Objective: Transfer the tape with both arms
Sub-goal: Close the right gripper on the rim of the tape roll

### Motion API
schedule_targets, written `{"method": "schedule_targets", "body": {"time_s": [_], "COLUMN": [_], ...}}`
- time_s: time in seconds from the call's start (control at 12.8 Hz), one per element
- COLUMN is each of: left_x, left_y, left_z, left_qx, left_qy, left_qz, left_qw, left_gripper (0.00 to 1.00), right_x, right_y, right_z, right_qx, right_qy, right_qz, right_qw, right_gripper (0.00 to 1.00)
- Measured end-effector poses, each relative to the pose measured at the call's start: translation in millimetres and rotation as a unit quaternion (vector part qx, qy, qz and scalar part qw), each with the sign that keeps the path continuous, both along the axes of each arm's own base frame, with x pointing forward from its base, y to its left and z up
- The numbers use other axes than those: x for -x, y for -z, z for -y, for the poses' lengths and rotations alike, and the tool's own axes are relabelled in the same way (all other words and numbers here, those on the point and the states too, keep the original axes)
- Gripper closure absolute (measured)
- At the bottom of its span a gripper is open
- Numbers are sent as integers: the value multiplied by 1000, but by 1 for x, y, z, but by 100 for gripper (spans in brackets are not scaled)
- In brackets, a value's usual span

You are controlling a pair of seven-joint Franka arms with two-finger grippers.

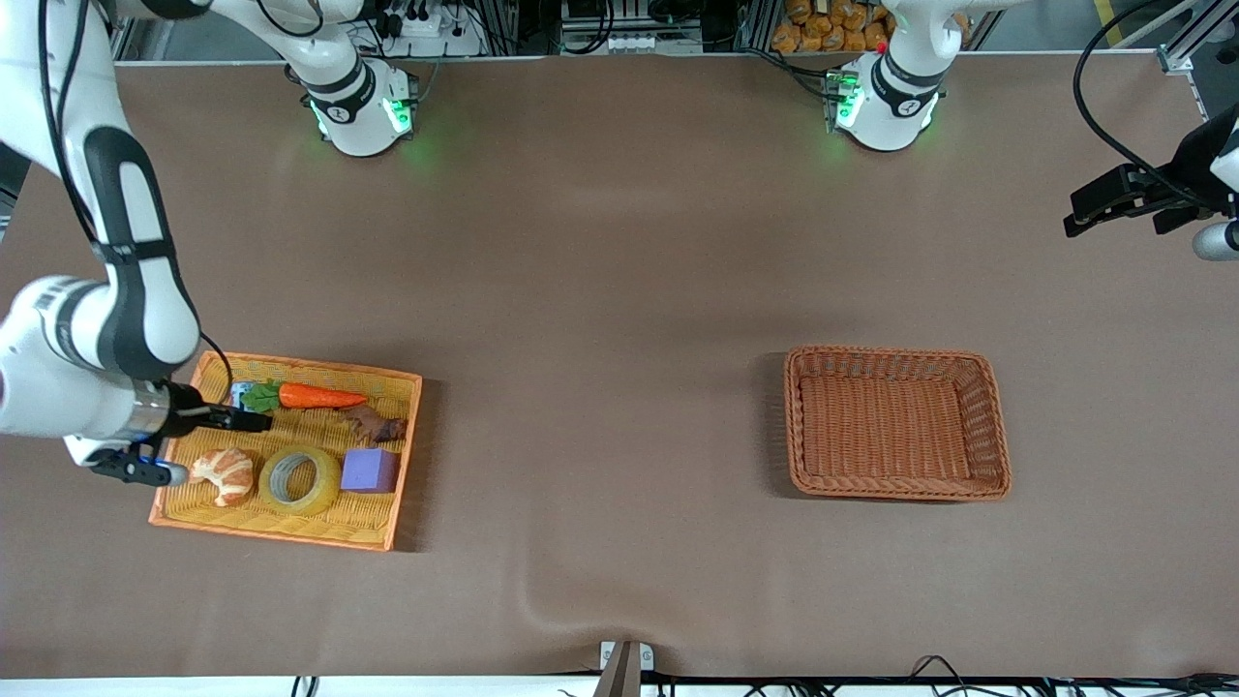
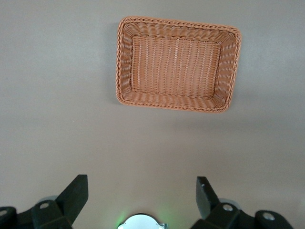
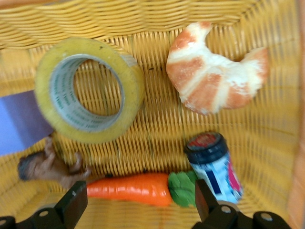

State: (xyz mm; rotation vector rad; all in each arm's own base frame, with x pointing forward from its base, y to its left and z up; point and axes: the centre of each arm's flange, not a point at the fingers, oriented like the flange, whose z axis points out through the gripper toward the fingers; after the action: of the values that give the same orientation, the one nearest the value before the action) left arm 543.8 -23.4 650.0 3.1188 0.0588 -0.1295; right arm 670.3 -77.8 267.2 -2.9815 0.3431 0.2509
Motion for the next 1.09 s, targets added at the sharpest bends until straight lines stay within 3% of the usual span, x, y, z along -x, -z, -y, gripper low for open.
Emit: {"method": "schedule_targets", "body": {"time_s": [0.54,0.78,1.09], "left_x": [-1,-2,-2], "left_y": [1,1,1], "left_z": [0,0,0], "left_qx": [1,1,2], "left_qy": [0,0,0], "left_qz": [1,1,1], "left_qw": [1000,1000,1000], "left_gripper": [0,0,0], "right_x": [-26,-37,-42], "right_y": [49,69,69], "right_z": [-14,-29,-27], "right_qx": [13,20,22], "right_qy": [13,5,-8], "right_qz": [34,63,73], "right_qw": [999,998,997], "right_gripper": [0,0,0]}}
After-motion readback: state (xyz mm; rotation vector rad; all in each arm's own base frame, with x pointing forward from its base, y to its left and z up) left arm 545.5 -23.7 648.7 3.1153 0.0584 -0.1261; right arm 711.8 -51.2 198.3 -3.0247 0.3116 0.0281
